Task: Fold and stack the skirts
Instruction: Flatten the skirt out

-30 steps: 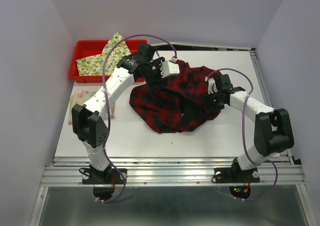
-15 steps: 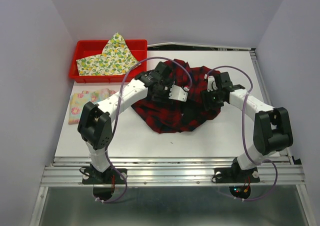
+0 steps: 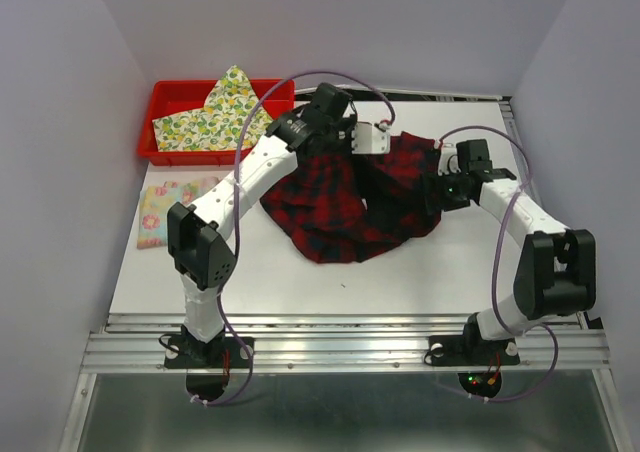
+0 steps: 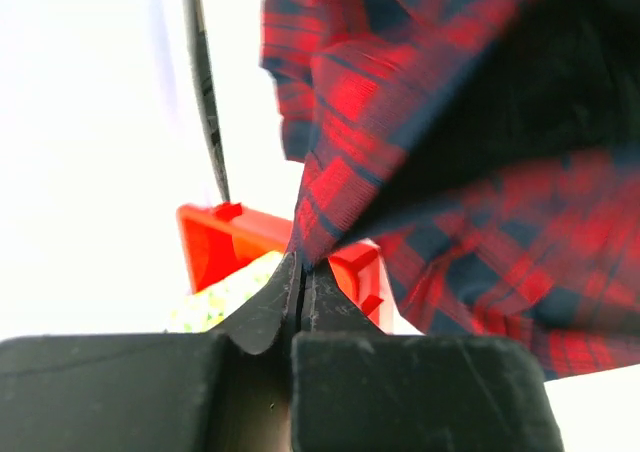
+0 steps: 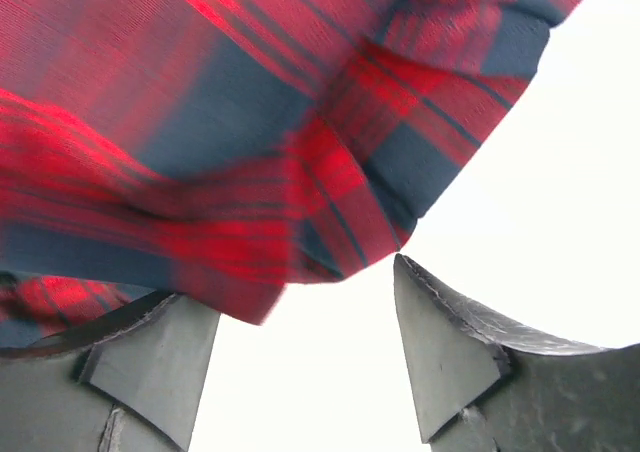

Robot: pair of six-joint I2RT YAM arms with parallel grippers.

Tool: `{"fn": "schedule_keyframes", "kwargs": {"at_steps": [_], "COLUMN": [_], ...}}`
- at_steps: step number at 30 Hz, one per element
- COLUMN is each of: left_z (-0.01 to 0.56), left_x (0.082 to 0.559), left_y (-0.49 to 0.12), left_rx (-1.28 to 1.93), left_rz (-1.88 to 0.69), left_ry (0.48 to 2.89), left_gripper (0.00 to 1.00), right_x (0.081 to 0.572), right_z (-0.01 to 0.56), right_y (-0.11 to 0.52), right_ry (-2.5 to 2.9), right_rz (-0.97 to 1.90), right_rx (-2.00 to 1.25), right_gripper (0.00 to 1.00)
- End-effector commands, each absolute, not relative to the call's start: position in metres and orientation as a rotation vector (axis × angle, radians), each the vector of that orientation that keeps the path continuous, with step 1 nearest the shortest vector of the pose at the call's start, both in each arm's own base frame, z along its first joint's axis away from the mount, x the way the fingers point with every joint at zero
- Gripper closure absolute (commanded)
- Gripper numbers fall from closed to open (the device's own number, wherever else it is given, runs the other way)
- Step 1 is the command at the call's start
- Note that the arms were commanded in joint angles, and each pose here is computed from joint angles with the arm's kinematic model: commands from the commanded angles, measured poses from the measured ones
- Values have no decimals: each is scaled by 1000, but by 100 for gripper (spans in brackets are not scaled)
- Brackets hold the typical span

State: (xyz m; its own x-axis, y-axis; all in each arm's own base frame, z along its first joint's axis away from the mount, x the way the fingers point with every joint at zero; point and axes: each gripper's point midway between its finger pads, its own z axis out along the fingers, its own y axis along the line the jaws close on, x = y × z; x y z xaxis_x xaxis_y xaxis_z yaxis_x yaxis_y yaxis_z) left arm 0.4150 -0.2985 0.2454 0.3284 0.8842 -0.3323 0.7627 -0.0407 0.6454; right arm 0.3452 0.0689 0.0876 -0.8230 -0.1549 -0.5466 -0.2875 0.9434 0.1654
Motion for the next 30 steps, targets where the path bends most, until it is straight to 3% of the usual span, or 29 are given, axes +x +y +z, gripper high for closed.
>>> {"fn": "schedule_keyframes", "kwargs": {"at_steps": [1, 4, 7, 9, 20, 23, 30], "left_z": [357, 379, 355, 337, 323, 325, 333], "left_x": [444, 459, 471, 474, 484, 488, 501], "left_y": [-276, -257, -244, -245, -242, -239, -229], "left_rx": [1351, 1151, 1114, 1104, 1144, 1136, 1114], "left_rz": [214, 210, 237, 161, 90, 89, 95], "left_ry": [1540, 1606, 1722, 1778, 1736, 1734, 1719], "left_gripper": [100, 100, 100, 100, 100, 100, 100], "right_x": [350, 333, 311, 304, 329, 321, 339], "right_z": [132, 145, 155, 156, 134, 127, 98], "right_y": [66, 73, 91, 96, 108, 125, 151], "right_ry": [2439, 2400, 2310, 2255, 2020, 2003, 1935], "right_rz": [324, 377, 498, 522, 497, 556, 399], "right_rx": [-362, -414, -547, -597, -911, -981, -1098], "right_gripper": [27, 27, 25, 14, 0, 0, 0]}}
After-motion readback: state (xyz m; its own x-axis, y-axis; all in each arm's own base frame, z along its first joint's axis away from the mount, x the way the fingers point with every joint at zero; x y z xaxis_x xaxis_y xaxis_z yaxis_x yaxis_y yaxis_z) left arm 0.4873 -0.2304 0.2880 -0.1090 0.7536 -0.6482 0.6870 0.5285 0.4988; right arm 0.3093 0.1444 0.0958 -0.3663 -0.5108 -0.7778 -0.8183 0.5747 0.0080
